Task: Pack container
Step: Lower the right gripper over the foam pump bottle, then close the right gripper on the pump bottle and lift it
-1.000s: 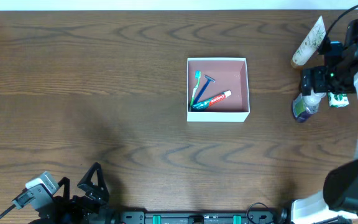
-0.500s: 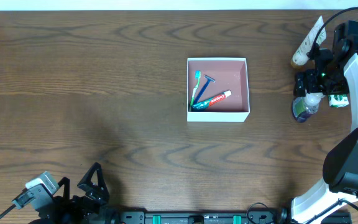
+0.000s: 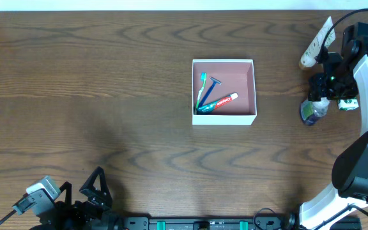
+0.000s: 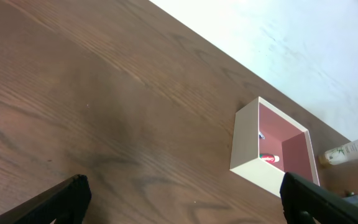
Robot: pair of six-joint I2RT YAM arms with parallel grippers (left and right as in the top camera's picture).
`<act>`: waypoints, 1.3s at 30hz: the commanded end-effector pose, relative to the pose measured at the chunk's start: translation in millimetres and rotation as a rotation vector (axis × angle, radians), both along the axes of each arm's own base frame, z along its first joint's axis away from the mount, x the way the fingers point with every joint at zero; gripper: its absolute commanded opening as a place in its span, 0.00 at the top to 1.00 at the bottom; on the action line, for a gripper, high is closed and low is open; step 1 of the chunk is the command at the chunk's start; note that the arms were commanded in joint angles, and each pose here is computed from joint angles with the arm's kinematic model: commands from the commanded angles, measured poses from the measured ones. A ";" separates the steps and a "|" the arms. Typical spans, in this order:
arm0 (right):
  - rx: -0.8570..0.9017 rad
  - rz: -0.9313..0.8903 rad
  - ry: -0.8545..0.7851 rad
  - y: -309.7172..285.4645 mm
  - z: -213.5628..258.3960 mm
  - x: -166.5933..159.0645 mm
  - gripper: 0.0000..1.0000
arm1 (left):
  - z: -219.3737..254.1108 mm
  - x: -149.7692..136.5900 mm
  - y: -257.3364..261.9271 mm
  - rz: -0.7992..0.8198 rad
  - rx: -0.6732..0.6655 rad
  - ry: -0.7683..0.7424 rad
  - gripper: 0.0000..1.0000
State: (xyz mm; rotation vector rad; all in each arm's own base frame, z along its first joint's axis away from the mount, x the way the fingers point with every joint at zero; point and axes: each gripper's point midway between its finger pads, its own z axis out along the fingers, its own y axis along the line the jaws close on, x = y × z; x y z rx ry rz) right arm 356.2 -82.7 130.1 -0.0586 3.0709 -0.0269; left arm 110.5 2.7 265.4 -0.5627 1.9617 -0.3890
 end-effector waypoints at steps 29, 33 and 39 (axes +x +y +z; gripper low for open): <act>-0.002 -0.057 -0.009 -7.0 4.1 1.1 0.76 | 0.5 -0.4 0.6 0.006 -0.004 -0.004 0.02; 0.008 -0.082 -0.029 -5.8 11.0 4.7 0.76 | 0.4 -0.4 0.6 0.006 -0.004 -0.004 0.02; 0.048 -0.080 -0.068 1.7 37.8 10.8 0.75 | 0.5 -0.4 0.6 0.006 -0.004 -0.004 0.02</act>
